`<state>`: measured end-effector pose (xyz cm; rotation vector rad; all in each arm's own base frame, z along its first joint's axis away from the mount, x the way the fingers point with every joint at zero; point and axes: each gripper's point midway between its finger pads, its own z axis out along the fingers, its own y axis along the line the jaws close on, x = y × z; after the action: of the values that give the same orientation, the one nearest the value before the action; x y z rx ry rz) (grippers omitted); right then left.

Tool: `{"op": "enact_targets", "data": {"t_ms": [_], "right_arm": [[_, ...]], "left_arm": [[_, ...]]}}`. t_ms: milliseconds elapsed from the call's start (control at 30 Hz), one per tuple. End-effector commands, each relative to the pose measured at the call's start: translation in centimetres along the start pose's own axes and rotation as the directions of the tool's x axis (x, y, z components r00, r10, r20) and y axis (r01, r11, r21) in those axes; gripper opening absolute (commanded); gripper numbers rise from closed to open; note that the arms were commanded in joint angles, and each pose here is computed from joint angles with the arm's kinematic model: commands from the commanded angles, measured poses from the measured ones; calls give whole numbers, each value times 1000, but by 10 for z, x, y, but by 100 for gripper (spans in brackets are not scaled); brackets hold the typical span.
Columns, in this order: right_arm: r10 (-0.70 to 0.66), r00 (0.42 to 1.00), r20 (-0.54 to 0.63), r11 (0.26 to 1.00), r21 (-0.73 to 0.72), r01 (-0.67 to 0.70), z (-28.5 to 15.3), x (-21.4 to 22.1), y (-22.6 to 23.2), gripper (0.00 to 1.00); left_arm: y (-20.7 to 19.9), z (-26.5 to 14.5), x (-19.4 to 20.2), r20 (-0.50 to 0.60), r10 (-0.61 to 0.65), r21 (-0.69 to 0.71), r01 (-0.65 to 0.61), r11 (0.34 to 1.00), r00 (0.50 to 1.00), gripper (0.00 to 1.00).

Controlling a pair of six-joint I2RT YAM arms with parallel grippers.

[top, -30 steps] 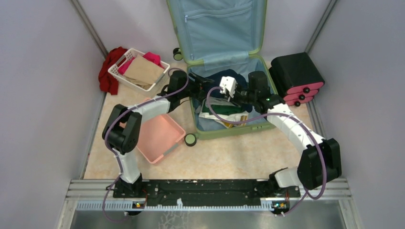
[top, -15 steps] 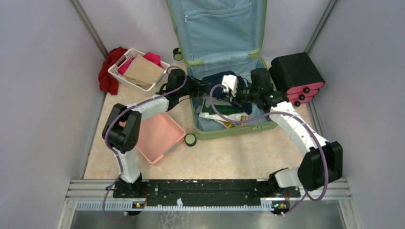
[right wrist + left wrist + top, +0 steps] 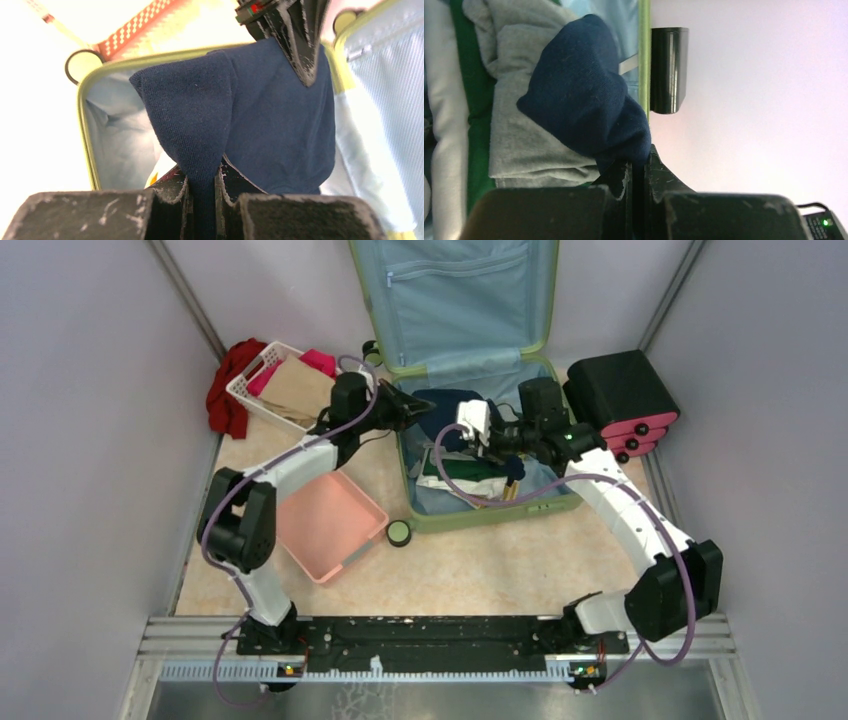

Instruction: Open, take out, and arrange the luggage

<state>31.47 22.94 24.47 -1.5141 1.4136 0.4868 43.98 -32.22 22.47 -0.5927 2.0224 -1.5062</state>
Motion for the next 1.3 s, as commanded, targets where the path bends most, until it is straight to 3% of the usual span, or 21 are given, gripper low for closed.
{"op": "enact_targets", "data": {"t_ms": [0,267,533,700,833,1267], "right_arm": [[-134,988,72,988,-70,139,-1,-53,6,0],[-287,954,82,946,-131,296,24,-98,-1,0],[-451,882,138,859,-202,470,99,-157,37,0],[-455,872,183,861,-159,483,139,-185,42,0],[-471,865,176,860,-129,494,165,-184,42,0],[-532,824,197,799,-207,565,201,-180,98,0]], "left_arm": [[-56,-43,-26,90,208,105,-217,970,974,0],[-63,-112,-47,225,332,35,-348,937,916,0],[-53,-191,-67,406,378,-59,-389,920,832,0],[-42,-230,-83,464,437,-174,-404,898,770,0],[-11,-252,-92,476,450,-296,-344,891,756,0],[29,-305,-75,532,485,-436,-267,860,694,0]]}}
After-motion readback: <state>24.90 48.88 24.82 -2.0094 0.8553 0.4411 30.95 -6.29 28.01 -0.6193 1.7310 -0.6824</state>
